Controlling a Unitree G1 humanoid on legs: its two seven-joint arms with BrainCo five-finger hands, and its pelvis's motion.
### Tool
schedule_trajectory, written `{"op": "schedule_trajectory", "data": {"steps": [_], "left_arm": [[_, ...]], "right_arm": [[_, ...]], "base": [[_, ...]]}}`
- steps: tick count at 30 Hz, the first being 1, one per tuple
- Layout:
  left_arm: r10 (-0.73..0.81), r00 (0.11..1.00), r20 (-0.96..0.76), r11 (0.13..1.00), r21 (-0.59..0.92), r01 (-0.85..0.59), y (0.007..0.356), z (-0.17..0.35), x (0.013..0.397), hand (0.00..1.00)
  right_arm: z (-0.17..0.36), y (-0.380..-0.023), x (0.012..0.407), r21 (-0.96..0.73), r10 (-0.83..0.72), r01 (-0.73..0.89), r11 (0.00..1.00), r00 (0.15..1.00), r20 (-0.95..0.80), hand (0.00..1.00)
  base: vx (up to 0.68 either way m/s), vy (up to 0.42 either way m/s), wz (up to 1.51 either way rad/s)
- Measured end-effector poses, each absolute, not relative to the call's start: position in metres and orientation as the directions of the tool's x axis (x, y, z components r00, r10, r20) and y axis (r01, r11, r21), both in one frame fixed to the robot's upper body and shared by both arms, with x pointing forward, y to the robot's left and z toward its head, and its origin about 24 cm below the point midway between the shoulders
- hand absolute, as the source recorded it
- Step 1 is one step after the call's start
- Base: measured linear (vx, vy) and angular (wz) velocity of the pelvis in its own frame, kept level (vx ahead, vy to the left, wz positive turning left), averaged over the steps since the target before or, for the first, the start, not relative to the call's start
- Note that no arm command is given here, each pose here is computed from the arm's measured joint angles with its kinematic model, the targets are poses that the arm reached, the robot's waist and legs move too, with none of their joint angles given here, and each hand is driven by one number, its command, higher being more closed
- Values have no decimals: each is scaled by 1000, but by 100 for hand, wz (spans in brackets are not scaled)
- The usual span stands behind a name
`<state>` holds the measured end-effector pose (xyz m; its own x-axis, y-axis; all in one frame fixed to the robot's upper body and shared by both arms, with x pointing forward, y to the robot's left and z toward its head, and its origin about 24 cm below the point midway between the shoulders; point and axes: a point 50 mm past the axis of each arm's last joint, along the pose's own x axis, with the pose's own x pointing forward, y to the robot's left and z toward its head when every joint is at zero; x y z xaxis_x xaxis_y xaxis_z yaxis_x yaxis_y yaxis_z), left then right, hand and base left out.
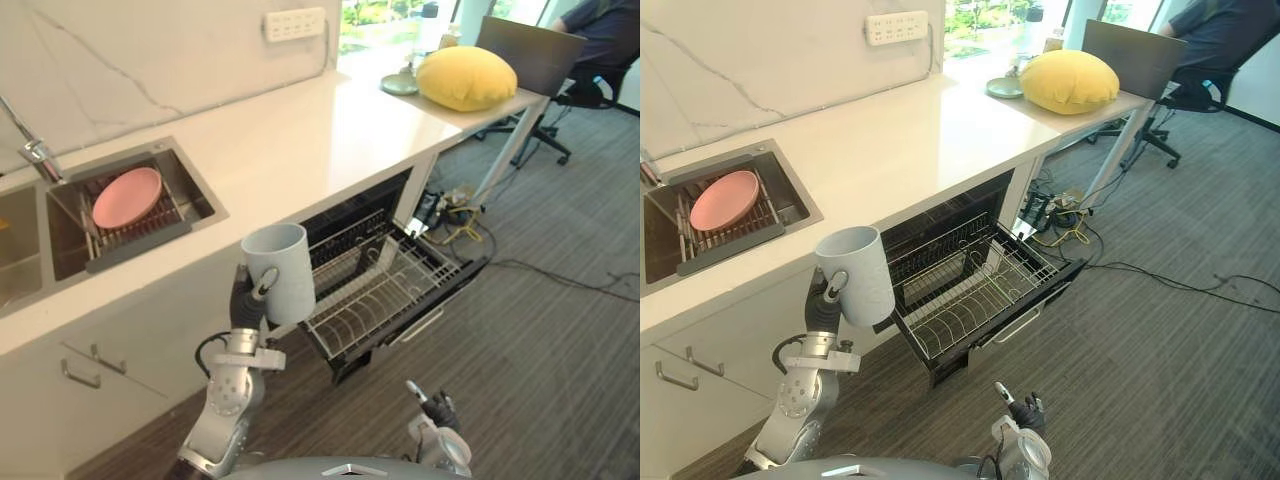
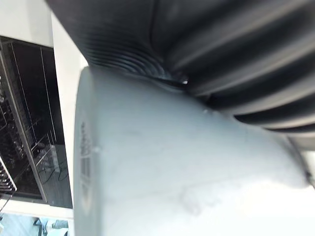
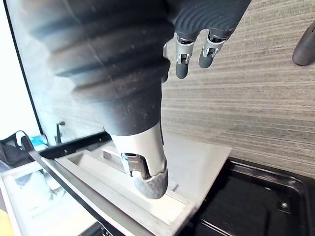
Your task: Walk over to the sink, pick up the cup, carry it to the dishwasher, place the cup inside the dishwasher, then close the dishwasher door
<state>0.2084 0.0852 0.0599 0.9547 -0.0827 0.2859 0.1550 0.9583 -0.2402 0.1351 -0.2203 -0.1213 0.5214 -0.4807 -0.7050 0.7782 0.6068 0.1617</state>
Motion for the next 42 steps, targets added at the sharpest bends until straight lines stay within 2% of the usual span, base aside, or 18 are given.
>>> {"op": "schedule_trajectory", "data": {"steps": [2, 5, 7, 9, 10, 11, 12, 13, 14, 16, 17, 21, 28, 32, 36, 42], "left_arm": [[-84, 957, 279, 959, -237, 153, 85, 59, 209, 100], [-73, 957, 281, 962, -234, 142, 88, 60, 210, 100], [-57, 950, 306, 968, -214, 127, 93, 64, 214, 100], [-40, 952, 303, 973, -204, 105, 100, 65, 217, 100], [12, 950, 311, 981, -188, 49, 118, 66, 222, 100], [73, 938, 340, 985, -172, -14, 140, 69, 225, 100], [108, 927, 360, 985, -166, -50, 153, 72, 225, 100], [171, 904, 391, 979, -171, -111, 175, 79, 223, 100], [188, 894, 406, 978, -163, -132, 184, 83, 220, 100], [175, 891, 420, 982, -139, -127, 188, 86, 215, 100], [167, 892, 420, 984, -133, -121, 187, 86, 214, 100], [159, 915, 372, 985, -126, -120, 179, 79, 208, 100], [237, 915, 326, 970, -140, -201, 163, 69, 198, 100], [199, 938, 283, 979, -96, -179, 149, 60, 195, 100], [159, 950, 269, 987, -51, -151, 135, 55, 199, 100], [183, 955, 233, 982, -2, -188, 126, 48, 226, 100]], "right_arm": [[-115, -224, 139, 164, -513, 789, 592, 526, -679, 0], [-97, -229, 153, 211, -542, 761, 614, 600, -589, 0], [-77, -229, 168, 296, -545, 717, 630, 681, -489, 0], [-68, -234, 164, 331, -557, 694, 639, 714, -424, 0], [-64, -251, 152, 361, -589, 691, 626, 722, -362, 0], [-53, -277, 141, 454, -618, 647, 613, 750, -235, 0], [-42, -293, 134, 476, -650, 634, 610, 744, -157, 0], [-12, -325, 128, 515, -658, 546, 661, 752, 47, 0], [9, -338, 130, 508, -618, 472, 721, 770, 162, 0], [38, -343, 141, 460, -492, 319, 829, 808, 325, 0], [45, -340, 146, 441, -449, 273, 855, 815, 365, 0], [51, -281, 182, 448, -225, 0, 894, 865, 449, 0], [77, -186, 208, 415, 156, -380, 827, 863, 480, 0], [87, -164, 212, 411, 256, -469, 782, 842, 474, 0], [91, -162, 216, 405, 276, -467, 786, 851, 447, 0], [110, -143, 230, 385, 313, -529, 756, 809, 497, 0]], "base": [[-51, 46, -70], [-82, 75, -67], [-52, 79, -48], [-59, 70, -12], [-97, 88, -13], [-79, 74, -17], [-89, 91, -27], [-73, 85, -39], [-89, 114, -49], [-55, 116, -41], [-41, 99, -26], [5, 5, -13], [24, 19, -10], [112, 9, -2], [121, 109, 5], [37, 35, 1]]}}
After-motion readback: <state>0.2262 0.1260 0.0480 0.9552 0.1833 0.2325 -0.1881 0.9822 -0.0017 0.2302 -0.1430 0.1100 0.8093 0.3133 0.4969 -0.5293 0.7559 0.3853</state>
